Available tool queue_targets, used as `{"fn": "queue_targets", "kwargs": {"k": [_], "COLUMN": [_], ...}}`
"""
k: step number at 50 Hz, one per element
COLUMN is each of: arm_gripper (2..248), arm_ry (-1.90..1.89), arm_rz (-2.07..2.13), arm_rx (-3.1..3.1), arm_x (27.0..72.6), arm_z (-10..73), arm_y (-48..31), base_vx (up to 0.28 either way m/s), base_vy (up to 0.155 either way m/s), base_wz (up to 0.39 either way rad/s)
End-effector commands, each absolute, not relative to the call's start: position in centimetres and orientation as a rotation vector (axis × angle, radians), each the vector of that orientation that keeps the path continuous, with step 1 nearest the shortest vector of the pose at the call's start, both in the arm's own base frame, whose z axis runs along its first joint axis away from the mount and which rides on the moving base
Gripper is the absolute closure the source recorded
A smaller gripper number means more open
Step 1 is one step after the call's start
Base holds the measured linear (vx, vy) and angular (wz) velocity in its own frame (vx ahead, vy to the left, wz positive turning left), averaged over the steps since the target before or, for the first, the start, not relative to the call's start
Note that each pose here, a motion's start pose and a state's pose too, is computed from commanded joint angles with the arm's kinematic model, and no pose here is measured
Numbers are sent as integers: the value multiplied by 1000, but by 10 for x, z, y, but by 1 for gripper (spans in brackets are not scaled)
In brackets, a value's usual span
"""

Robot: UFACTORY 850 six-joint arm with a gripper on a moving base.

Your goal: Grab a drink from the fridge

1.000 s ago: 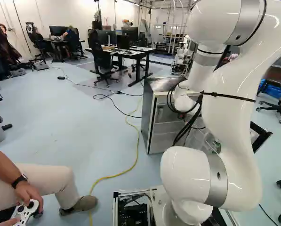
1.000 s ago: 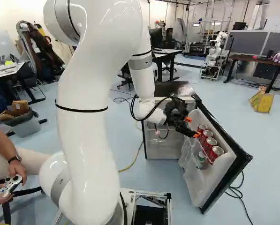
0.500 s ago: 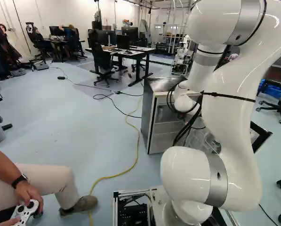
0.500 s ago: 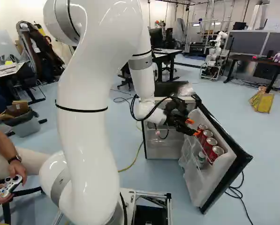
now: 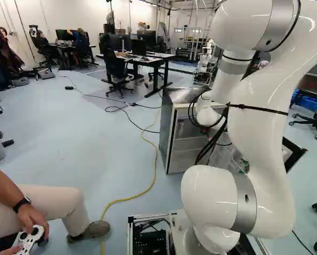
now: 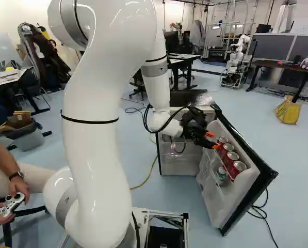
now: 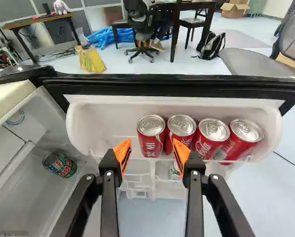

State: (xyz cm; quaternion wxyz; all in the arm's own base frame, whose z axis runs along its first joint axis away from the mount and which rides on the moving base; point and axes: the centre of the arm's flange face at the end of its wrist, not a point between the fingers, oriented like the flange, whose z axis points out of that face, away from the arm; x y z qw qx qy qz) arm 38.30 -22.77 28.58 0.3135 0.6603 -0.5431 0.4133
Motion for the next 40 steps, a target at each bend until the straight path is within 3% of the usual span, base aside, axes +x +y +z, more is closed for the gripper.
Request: {"fn": "queue_targets", "kwargs": {"k": [40], "arm_gripper": [111], "arm_ry": [-1432], "arm_rz": [1090], "arm_rx": [1741], "arm_x": [383], "arm_z": [286], "arm_y": [-228], "base_vx": [0], "base_vy": [0], "base_wz": [0]}}
